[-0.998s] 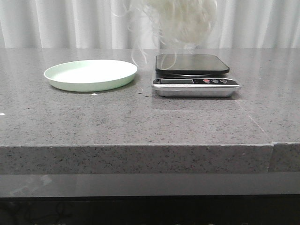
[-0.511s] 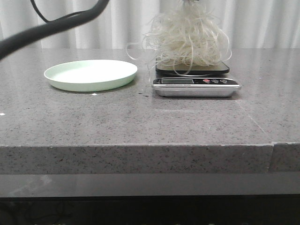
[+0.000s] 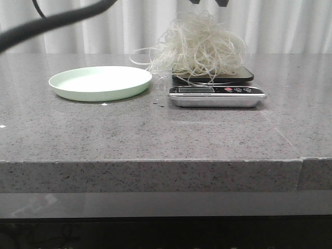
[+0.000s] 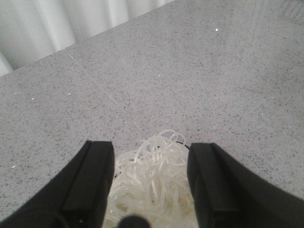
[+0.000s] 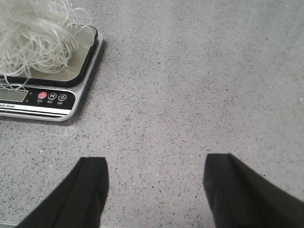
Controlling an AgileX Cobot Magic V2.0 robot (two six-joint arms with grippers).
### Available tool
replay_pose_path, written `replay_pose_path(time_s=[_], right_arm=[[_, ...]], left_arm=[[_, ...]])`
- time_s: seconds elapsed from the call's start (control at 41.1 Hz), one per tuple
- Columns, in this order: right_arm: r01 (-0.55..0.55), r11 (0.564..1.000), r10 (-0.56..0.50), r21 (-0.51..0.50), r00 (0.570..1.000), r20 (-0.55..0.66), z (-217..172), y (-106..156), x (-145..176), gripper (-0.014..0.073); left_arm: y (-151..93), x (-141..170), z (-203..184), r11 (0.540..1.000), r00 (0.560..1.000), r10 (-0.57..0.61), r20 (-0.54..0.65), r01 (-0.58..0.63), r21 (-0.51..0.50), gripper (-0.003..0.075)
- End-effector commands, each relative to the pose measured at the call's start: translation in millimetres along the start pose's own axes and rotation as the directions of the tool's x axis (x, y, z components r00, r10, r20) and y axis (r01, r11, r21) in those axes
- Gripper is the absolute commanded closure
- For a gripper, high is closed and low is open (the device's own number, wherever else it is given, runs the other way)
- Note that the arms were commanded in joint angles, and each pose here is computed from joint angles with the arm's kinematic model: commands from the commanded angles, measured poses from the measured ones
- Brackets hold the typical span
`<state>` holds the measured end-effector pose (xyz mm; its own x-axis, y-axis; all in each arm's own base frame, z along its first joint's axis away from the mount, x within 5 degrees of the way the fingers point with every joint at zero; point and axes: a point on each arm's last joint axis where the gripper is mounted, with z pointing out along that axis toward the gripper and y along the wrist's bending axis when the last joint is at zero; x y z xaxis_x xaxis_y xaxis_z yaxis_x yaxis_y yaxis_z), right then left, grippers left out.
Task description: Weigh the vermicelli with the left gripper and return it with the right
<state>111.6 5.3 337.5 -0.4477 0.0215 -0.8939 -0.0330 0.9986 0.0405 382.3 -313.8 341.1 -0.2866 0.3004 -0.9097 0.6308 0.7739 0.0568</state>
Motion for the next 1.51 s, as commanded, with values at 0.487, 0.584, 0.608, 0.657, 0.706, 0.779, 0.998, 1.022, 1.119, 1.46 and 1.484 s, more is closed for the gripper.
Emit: replay_pose_path(time_s=[0.487, 0.584, 0.608, 0.657, 0.706, 0.779, 0.998, 1.022, 1.119, 1.46, 1.484], right_arm=[[0.010, 1.000, -0.010, 0.005, 0.997, 0.081, -4, 0, -14, 0.0059], [0.010, 1.000, -0.010, 0.005, 0.997, 0.081, -4, 0, -14, 0.0059], [0.010, 1.000, -0.010, 0.005, 0.997, 0.081, -4, 0, -14, 0.0059], [0.010, 1.000, -0.010, 0.005, 0.997, 0.081, -4, 0, -14, 0.0059], [0.010, 1.000, -0.010, 0.005, 0.997, 0.081, -4, 0, -14, 0.0059], [0.010, 1.000, -0.010, 0.005, 0.997, 0.081, -4, 0, -14, 0.0059], [0.010, 1.000, -0.010, 0.005, 0.997, 0.081, -4, 0, -14, 0.0059], [0.010, 1.000, -0.010, 0.005, 0.997, 0.081, -4, 0, -14, 0.0059], [0.010, 1.000, -0.010, 0.005, 0.997, 0.081, -4, 0, -14, 0.0059], [0.010, 1.000, -0.010, 0.005, 0.997, 0.082, -4, 0, -15, 0.0059], [0.010, 1.000, -0.010, 0.005, 0.997, 0.082, -4, 0, -15, 0.0059]], left_arm=[[22, -93, -247, 0.992, 0.990, 0.050, 0.136, -0.033, -0.120, 0.0302], [22, -85, -278, 0.993, 0.987, 0.040, 0.157, -0.021, -0.119, 0.0302], [22, -83, -286, 0.993, 0.985, 0.034, 0.170, -0.014, -0.118, 0.0302], [22, -74, -295, 0.993, 0.986, 0.026, 0.166, -0.006, -0.115, 0.0302], [22, -65, -305, 0.994, 0.985, 0.025, 0.171, -0.006, -0.113, 0.0302], [21, -50, -320, 0.994, 0.983, 0.017, 0.183, 0.003, -0.109, 0.0302], [18, 5, -351, 0.996, 0.978, 0.013, 0.210, 0.007, -0.093, 0.0302], [18, 14, -351, 0.996, 0.981, 0.012, 0.195, 0.006, -0.091, 0.0302], [16, 39, -364, 0.997, 0.982, 0.000, 0.188, 0.016, -0.079, 0.0302], [13, 120, -391, 0.997, 0.987, -0.003, 0.162, 0.016, -0.076, 0.0302], [13, 124, -392, 0.997, 0.986, -0.003, 0.164, 0.016, -0.076, 0.0302]])
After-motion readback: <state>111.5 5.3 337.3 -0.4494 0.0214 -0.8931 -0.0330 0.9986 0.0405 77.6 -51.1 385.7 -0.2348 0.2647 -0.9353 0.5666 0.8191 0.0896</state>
